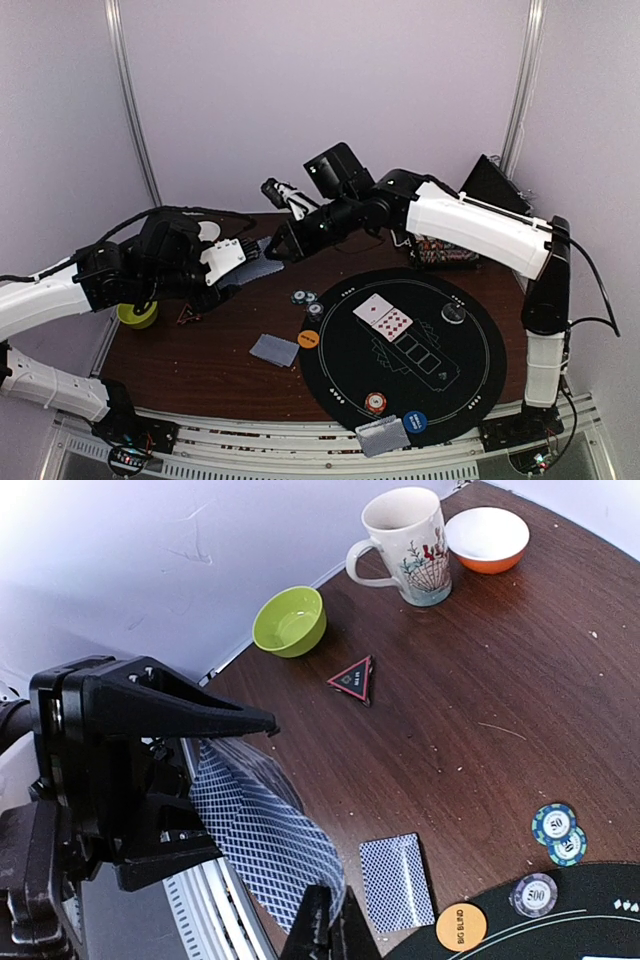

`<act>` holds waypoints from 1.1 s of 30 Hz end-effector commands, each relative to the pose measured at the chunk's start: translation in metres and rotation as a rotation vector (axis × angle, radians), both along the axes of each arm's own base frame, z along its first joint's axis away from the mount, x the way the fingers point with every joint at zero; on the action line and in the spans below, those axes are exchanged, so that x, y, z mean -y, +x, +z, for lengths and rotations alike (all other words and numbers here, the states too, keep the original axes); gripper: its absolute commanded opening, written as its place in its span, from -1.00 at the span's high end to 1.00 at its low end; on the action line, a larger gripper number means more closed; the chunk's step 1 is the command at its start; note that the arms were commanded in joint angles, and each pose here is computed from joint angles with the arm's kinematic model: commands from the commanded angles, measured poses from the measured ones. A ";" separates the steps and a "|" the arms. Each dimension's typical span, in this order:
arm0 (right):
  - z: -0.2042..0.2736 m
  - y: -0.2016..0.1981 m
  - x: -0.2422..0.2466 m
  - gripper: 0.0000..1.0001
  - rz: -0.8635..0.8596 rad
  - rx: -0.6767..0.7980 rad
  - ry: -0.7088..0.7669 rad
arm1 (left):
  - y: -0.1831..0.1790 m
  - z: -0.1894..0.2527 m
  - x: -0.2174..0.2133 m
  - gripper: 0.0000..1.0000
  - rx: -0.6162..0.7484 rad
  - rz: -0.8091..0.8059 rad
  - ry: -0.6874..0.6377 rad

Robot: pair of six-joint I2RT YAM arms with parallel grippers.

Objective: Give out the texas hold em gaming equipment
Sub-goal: Pick up the poker card from the face-down deck piles, then flop the poker card in the community card area.

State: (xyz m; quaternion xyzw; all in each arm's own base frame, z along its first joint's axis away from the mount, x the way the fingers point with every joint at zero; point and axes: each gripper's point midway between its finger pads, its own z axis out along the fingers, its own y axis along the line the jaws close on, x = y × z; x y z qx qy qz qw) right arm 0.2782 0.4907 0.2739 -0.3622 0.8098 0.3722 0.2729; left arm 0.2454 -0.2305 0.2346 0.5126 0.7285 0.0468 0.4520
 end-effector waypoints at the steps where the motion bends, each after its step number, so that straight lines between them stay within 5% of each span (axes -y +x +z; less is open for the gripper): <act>1: 0.044 0.014 0.034 1.00 -0.077 0.079 0.002 | 0.003 0.019 0.006 -0.17 0.052 -0.010 -0.063; 10: 0.081 0.036 0.131 1.00 -0.309 0.138 -0.097 | 0.004 0.020 0.007 -0.17 0.051 -0.012 -0.065; 16: 0.009 0.053 0.258 1.00 -0.646 0.238 -0.698 | 0.004 0.021 0.007 -0.18 0.055 -0.010 -0.068; 20: -0.057 0.034 0.315 1.00 -0.665 0.213 -1.089 | 0.003 0.020 0.006 -0.18 0.053 -0.011 -0.067; 33: -0.147 0.003 0.315 1.00 -0.569 0.186 -1.329 | 0.003 0.019 0.006 -0.18 0.052 -0.010 -0.063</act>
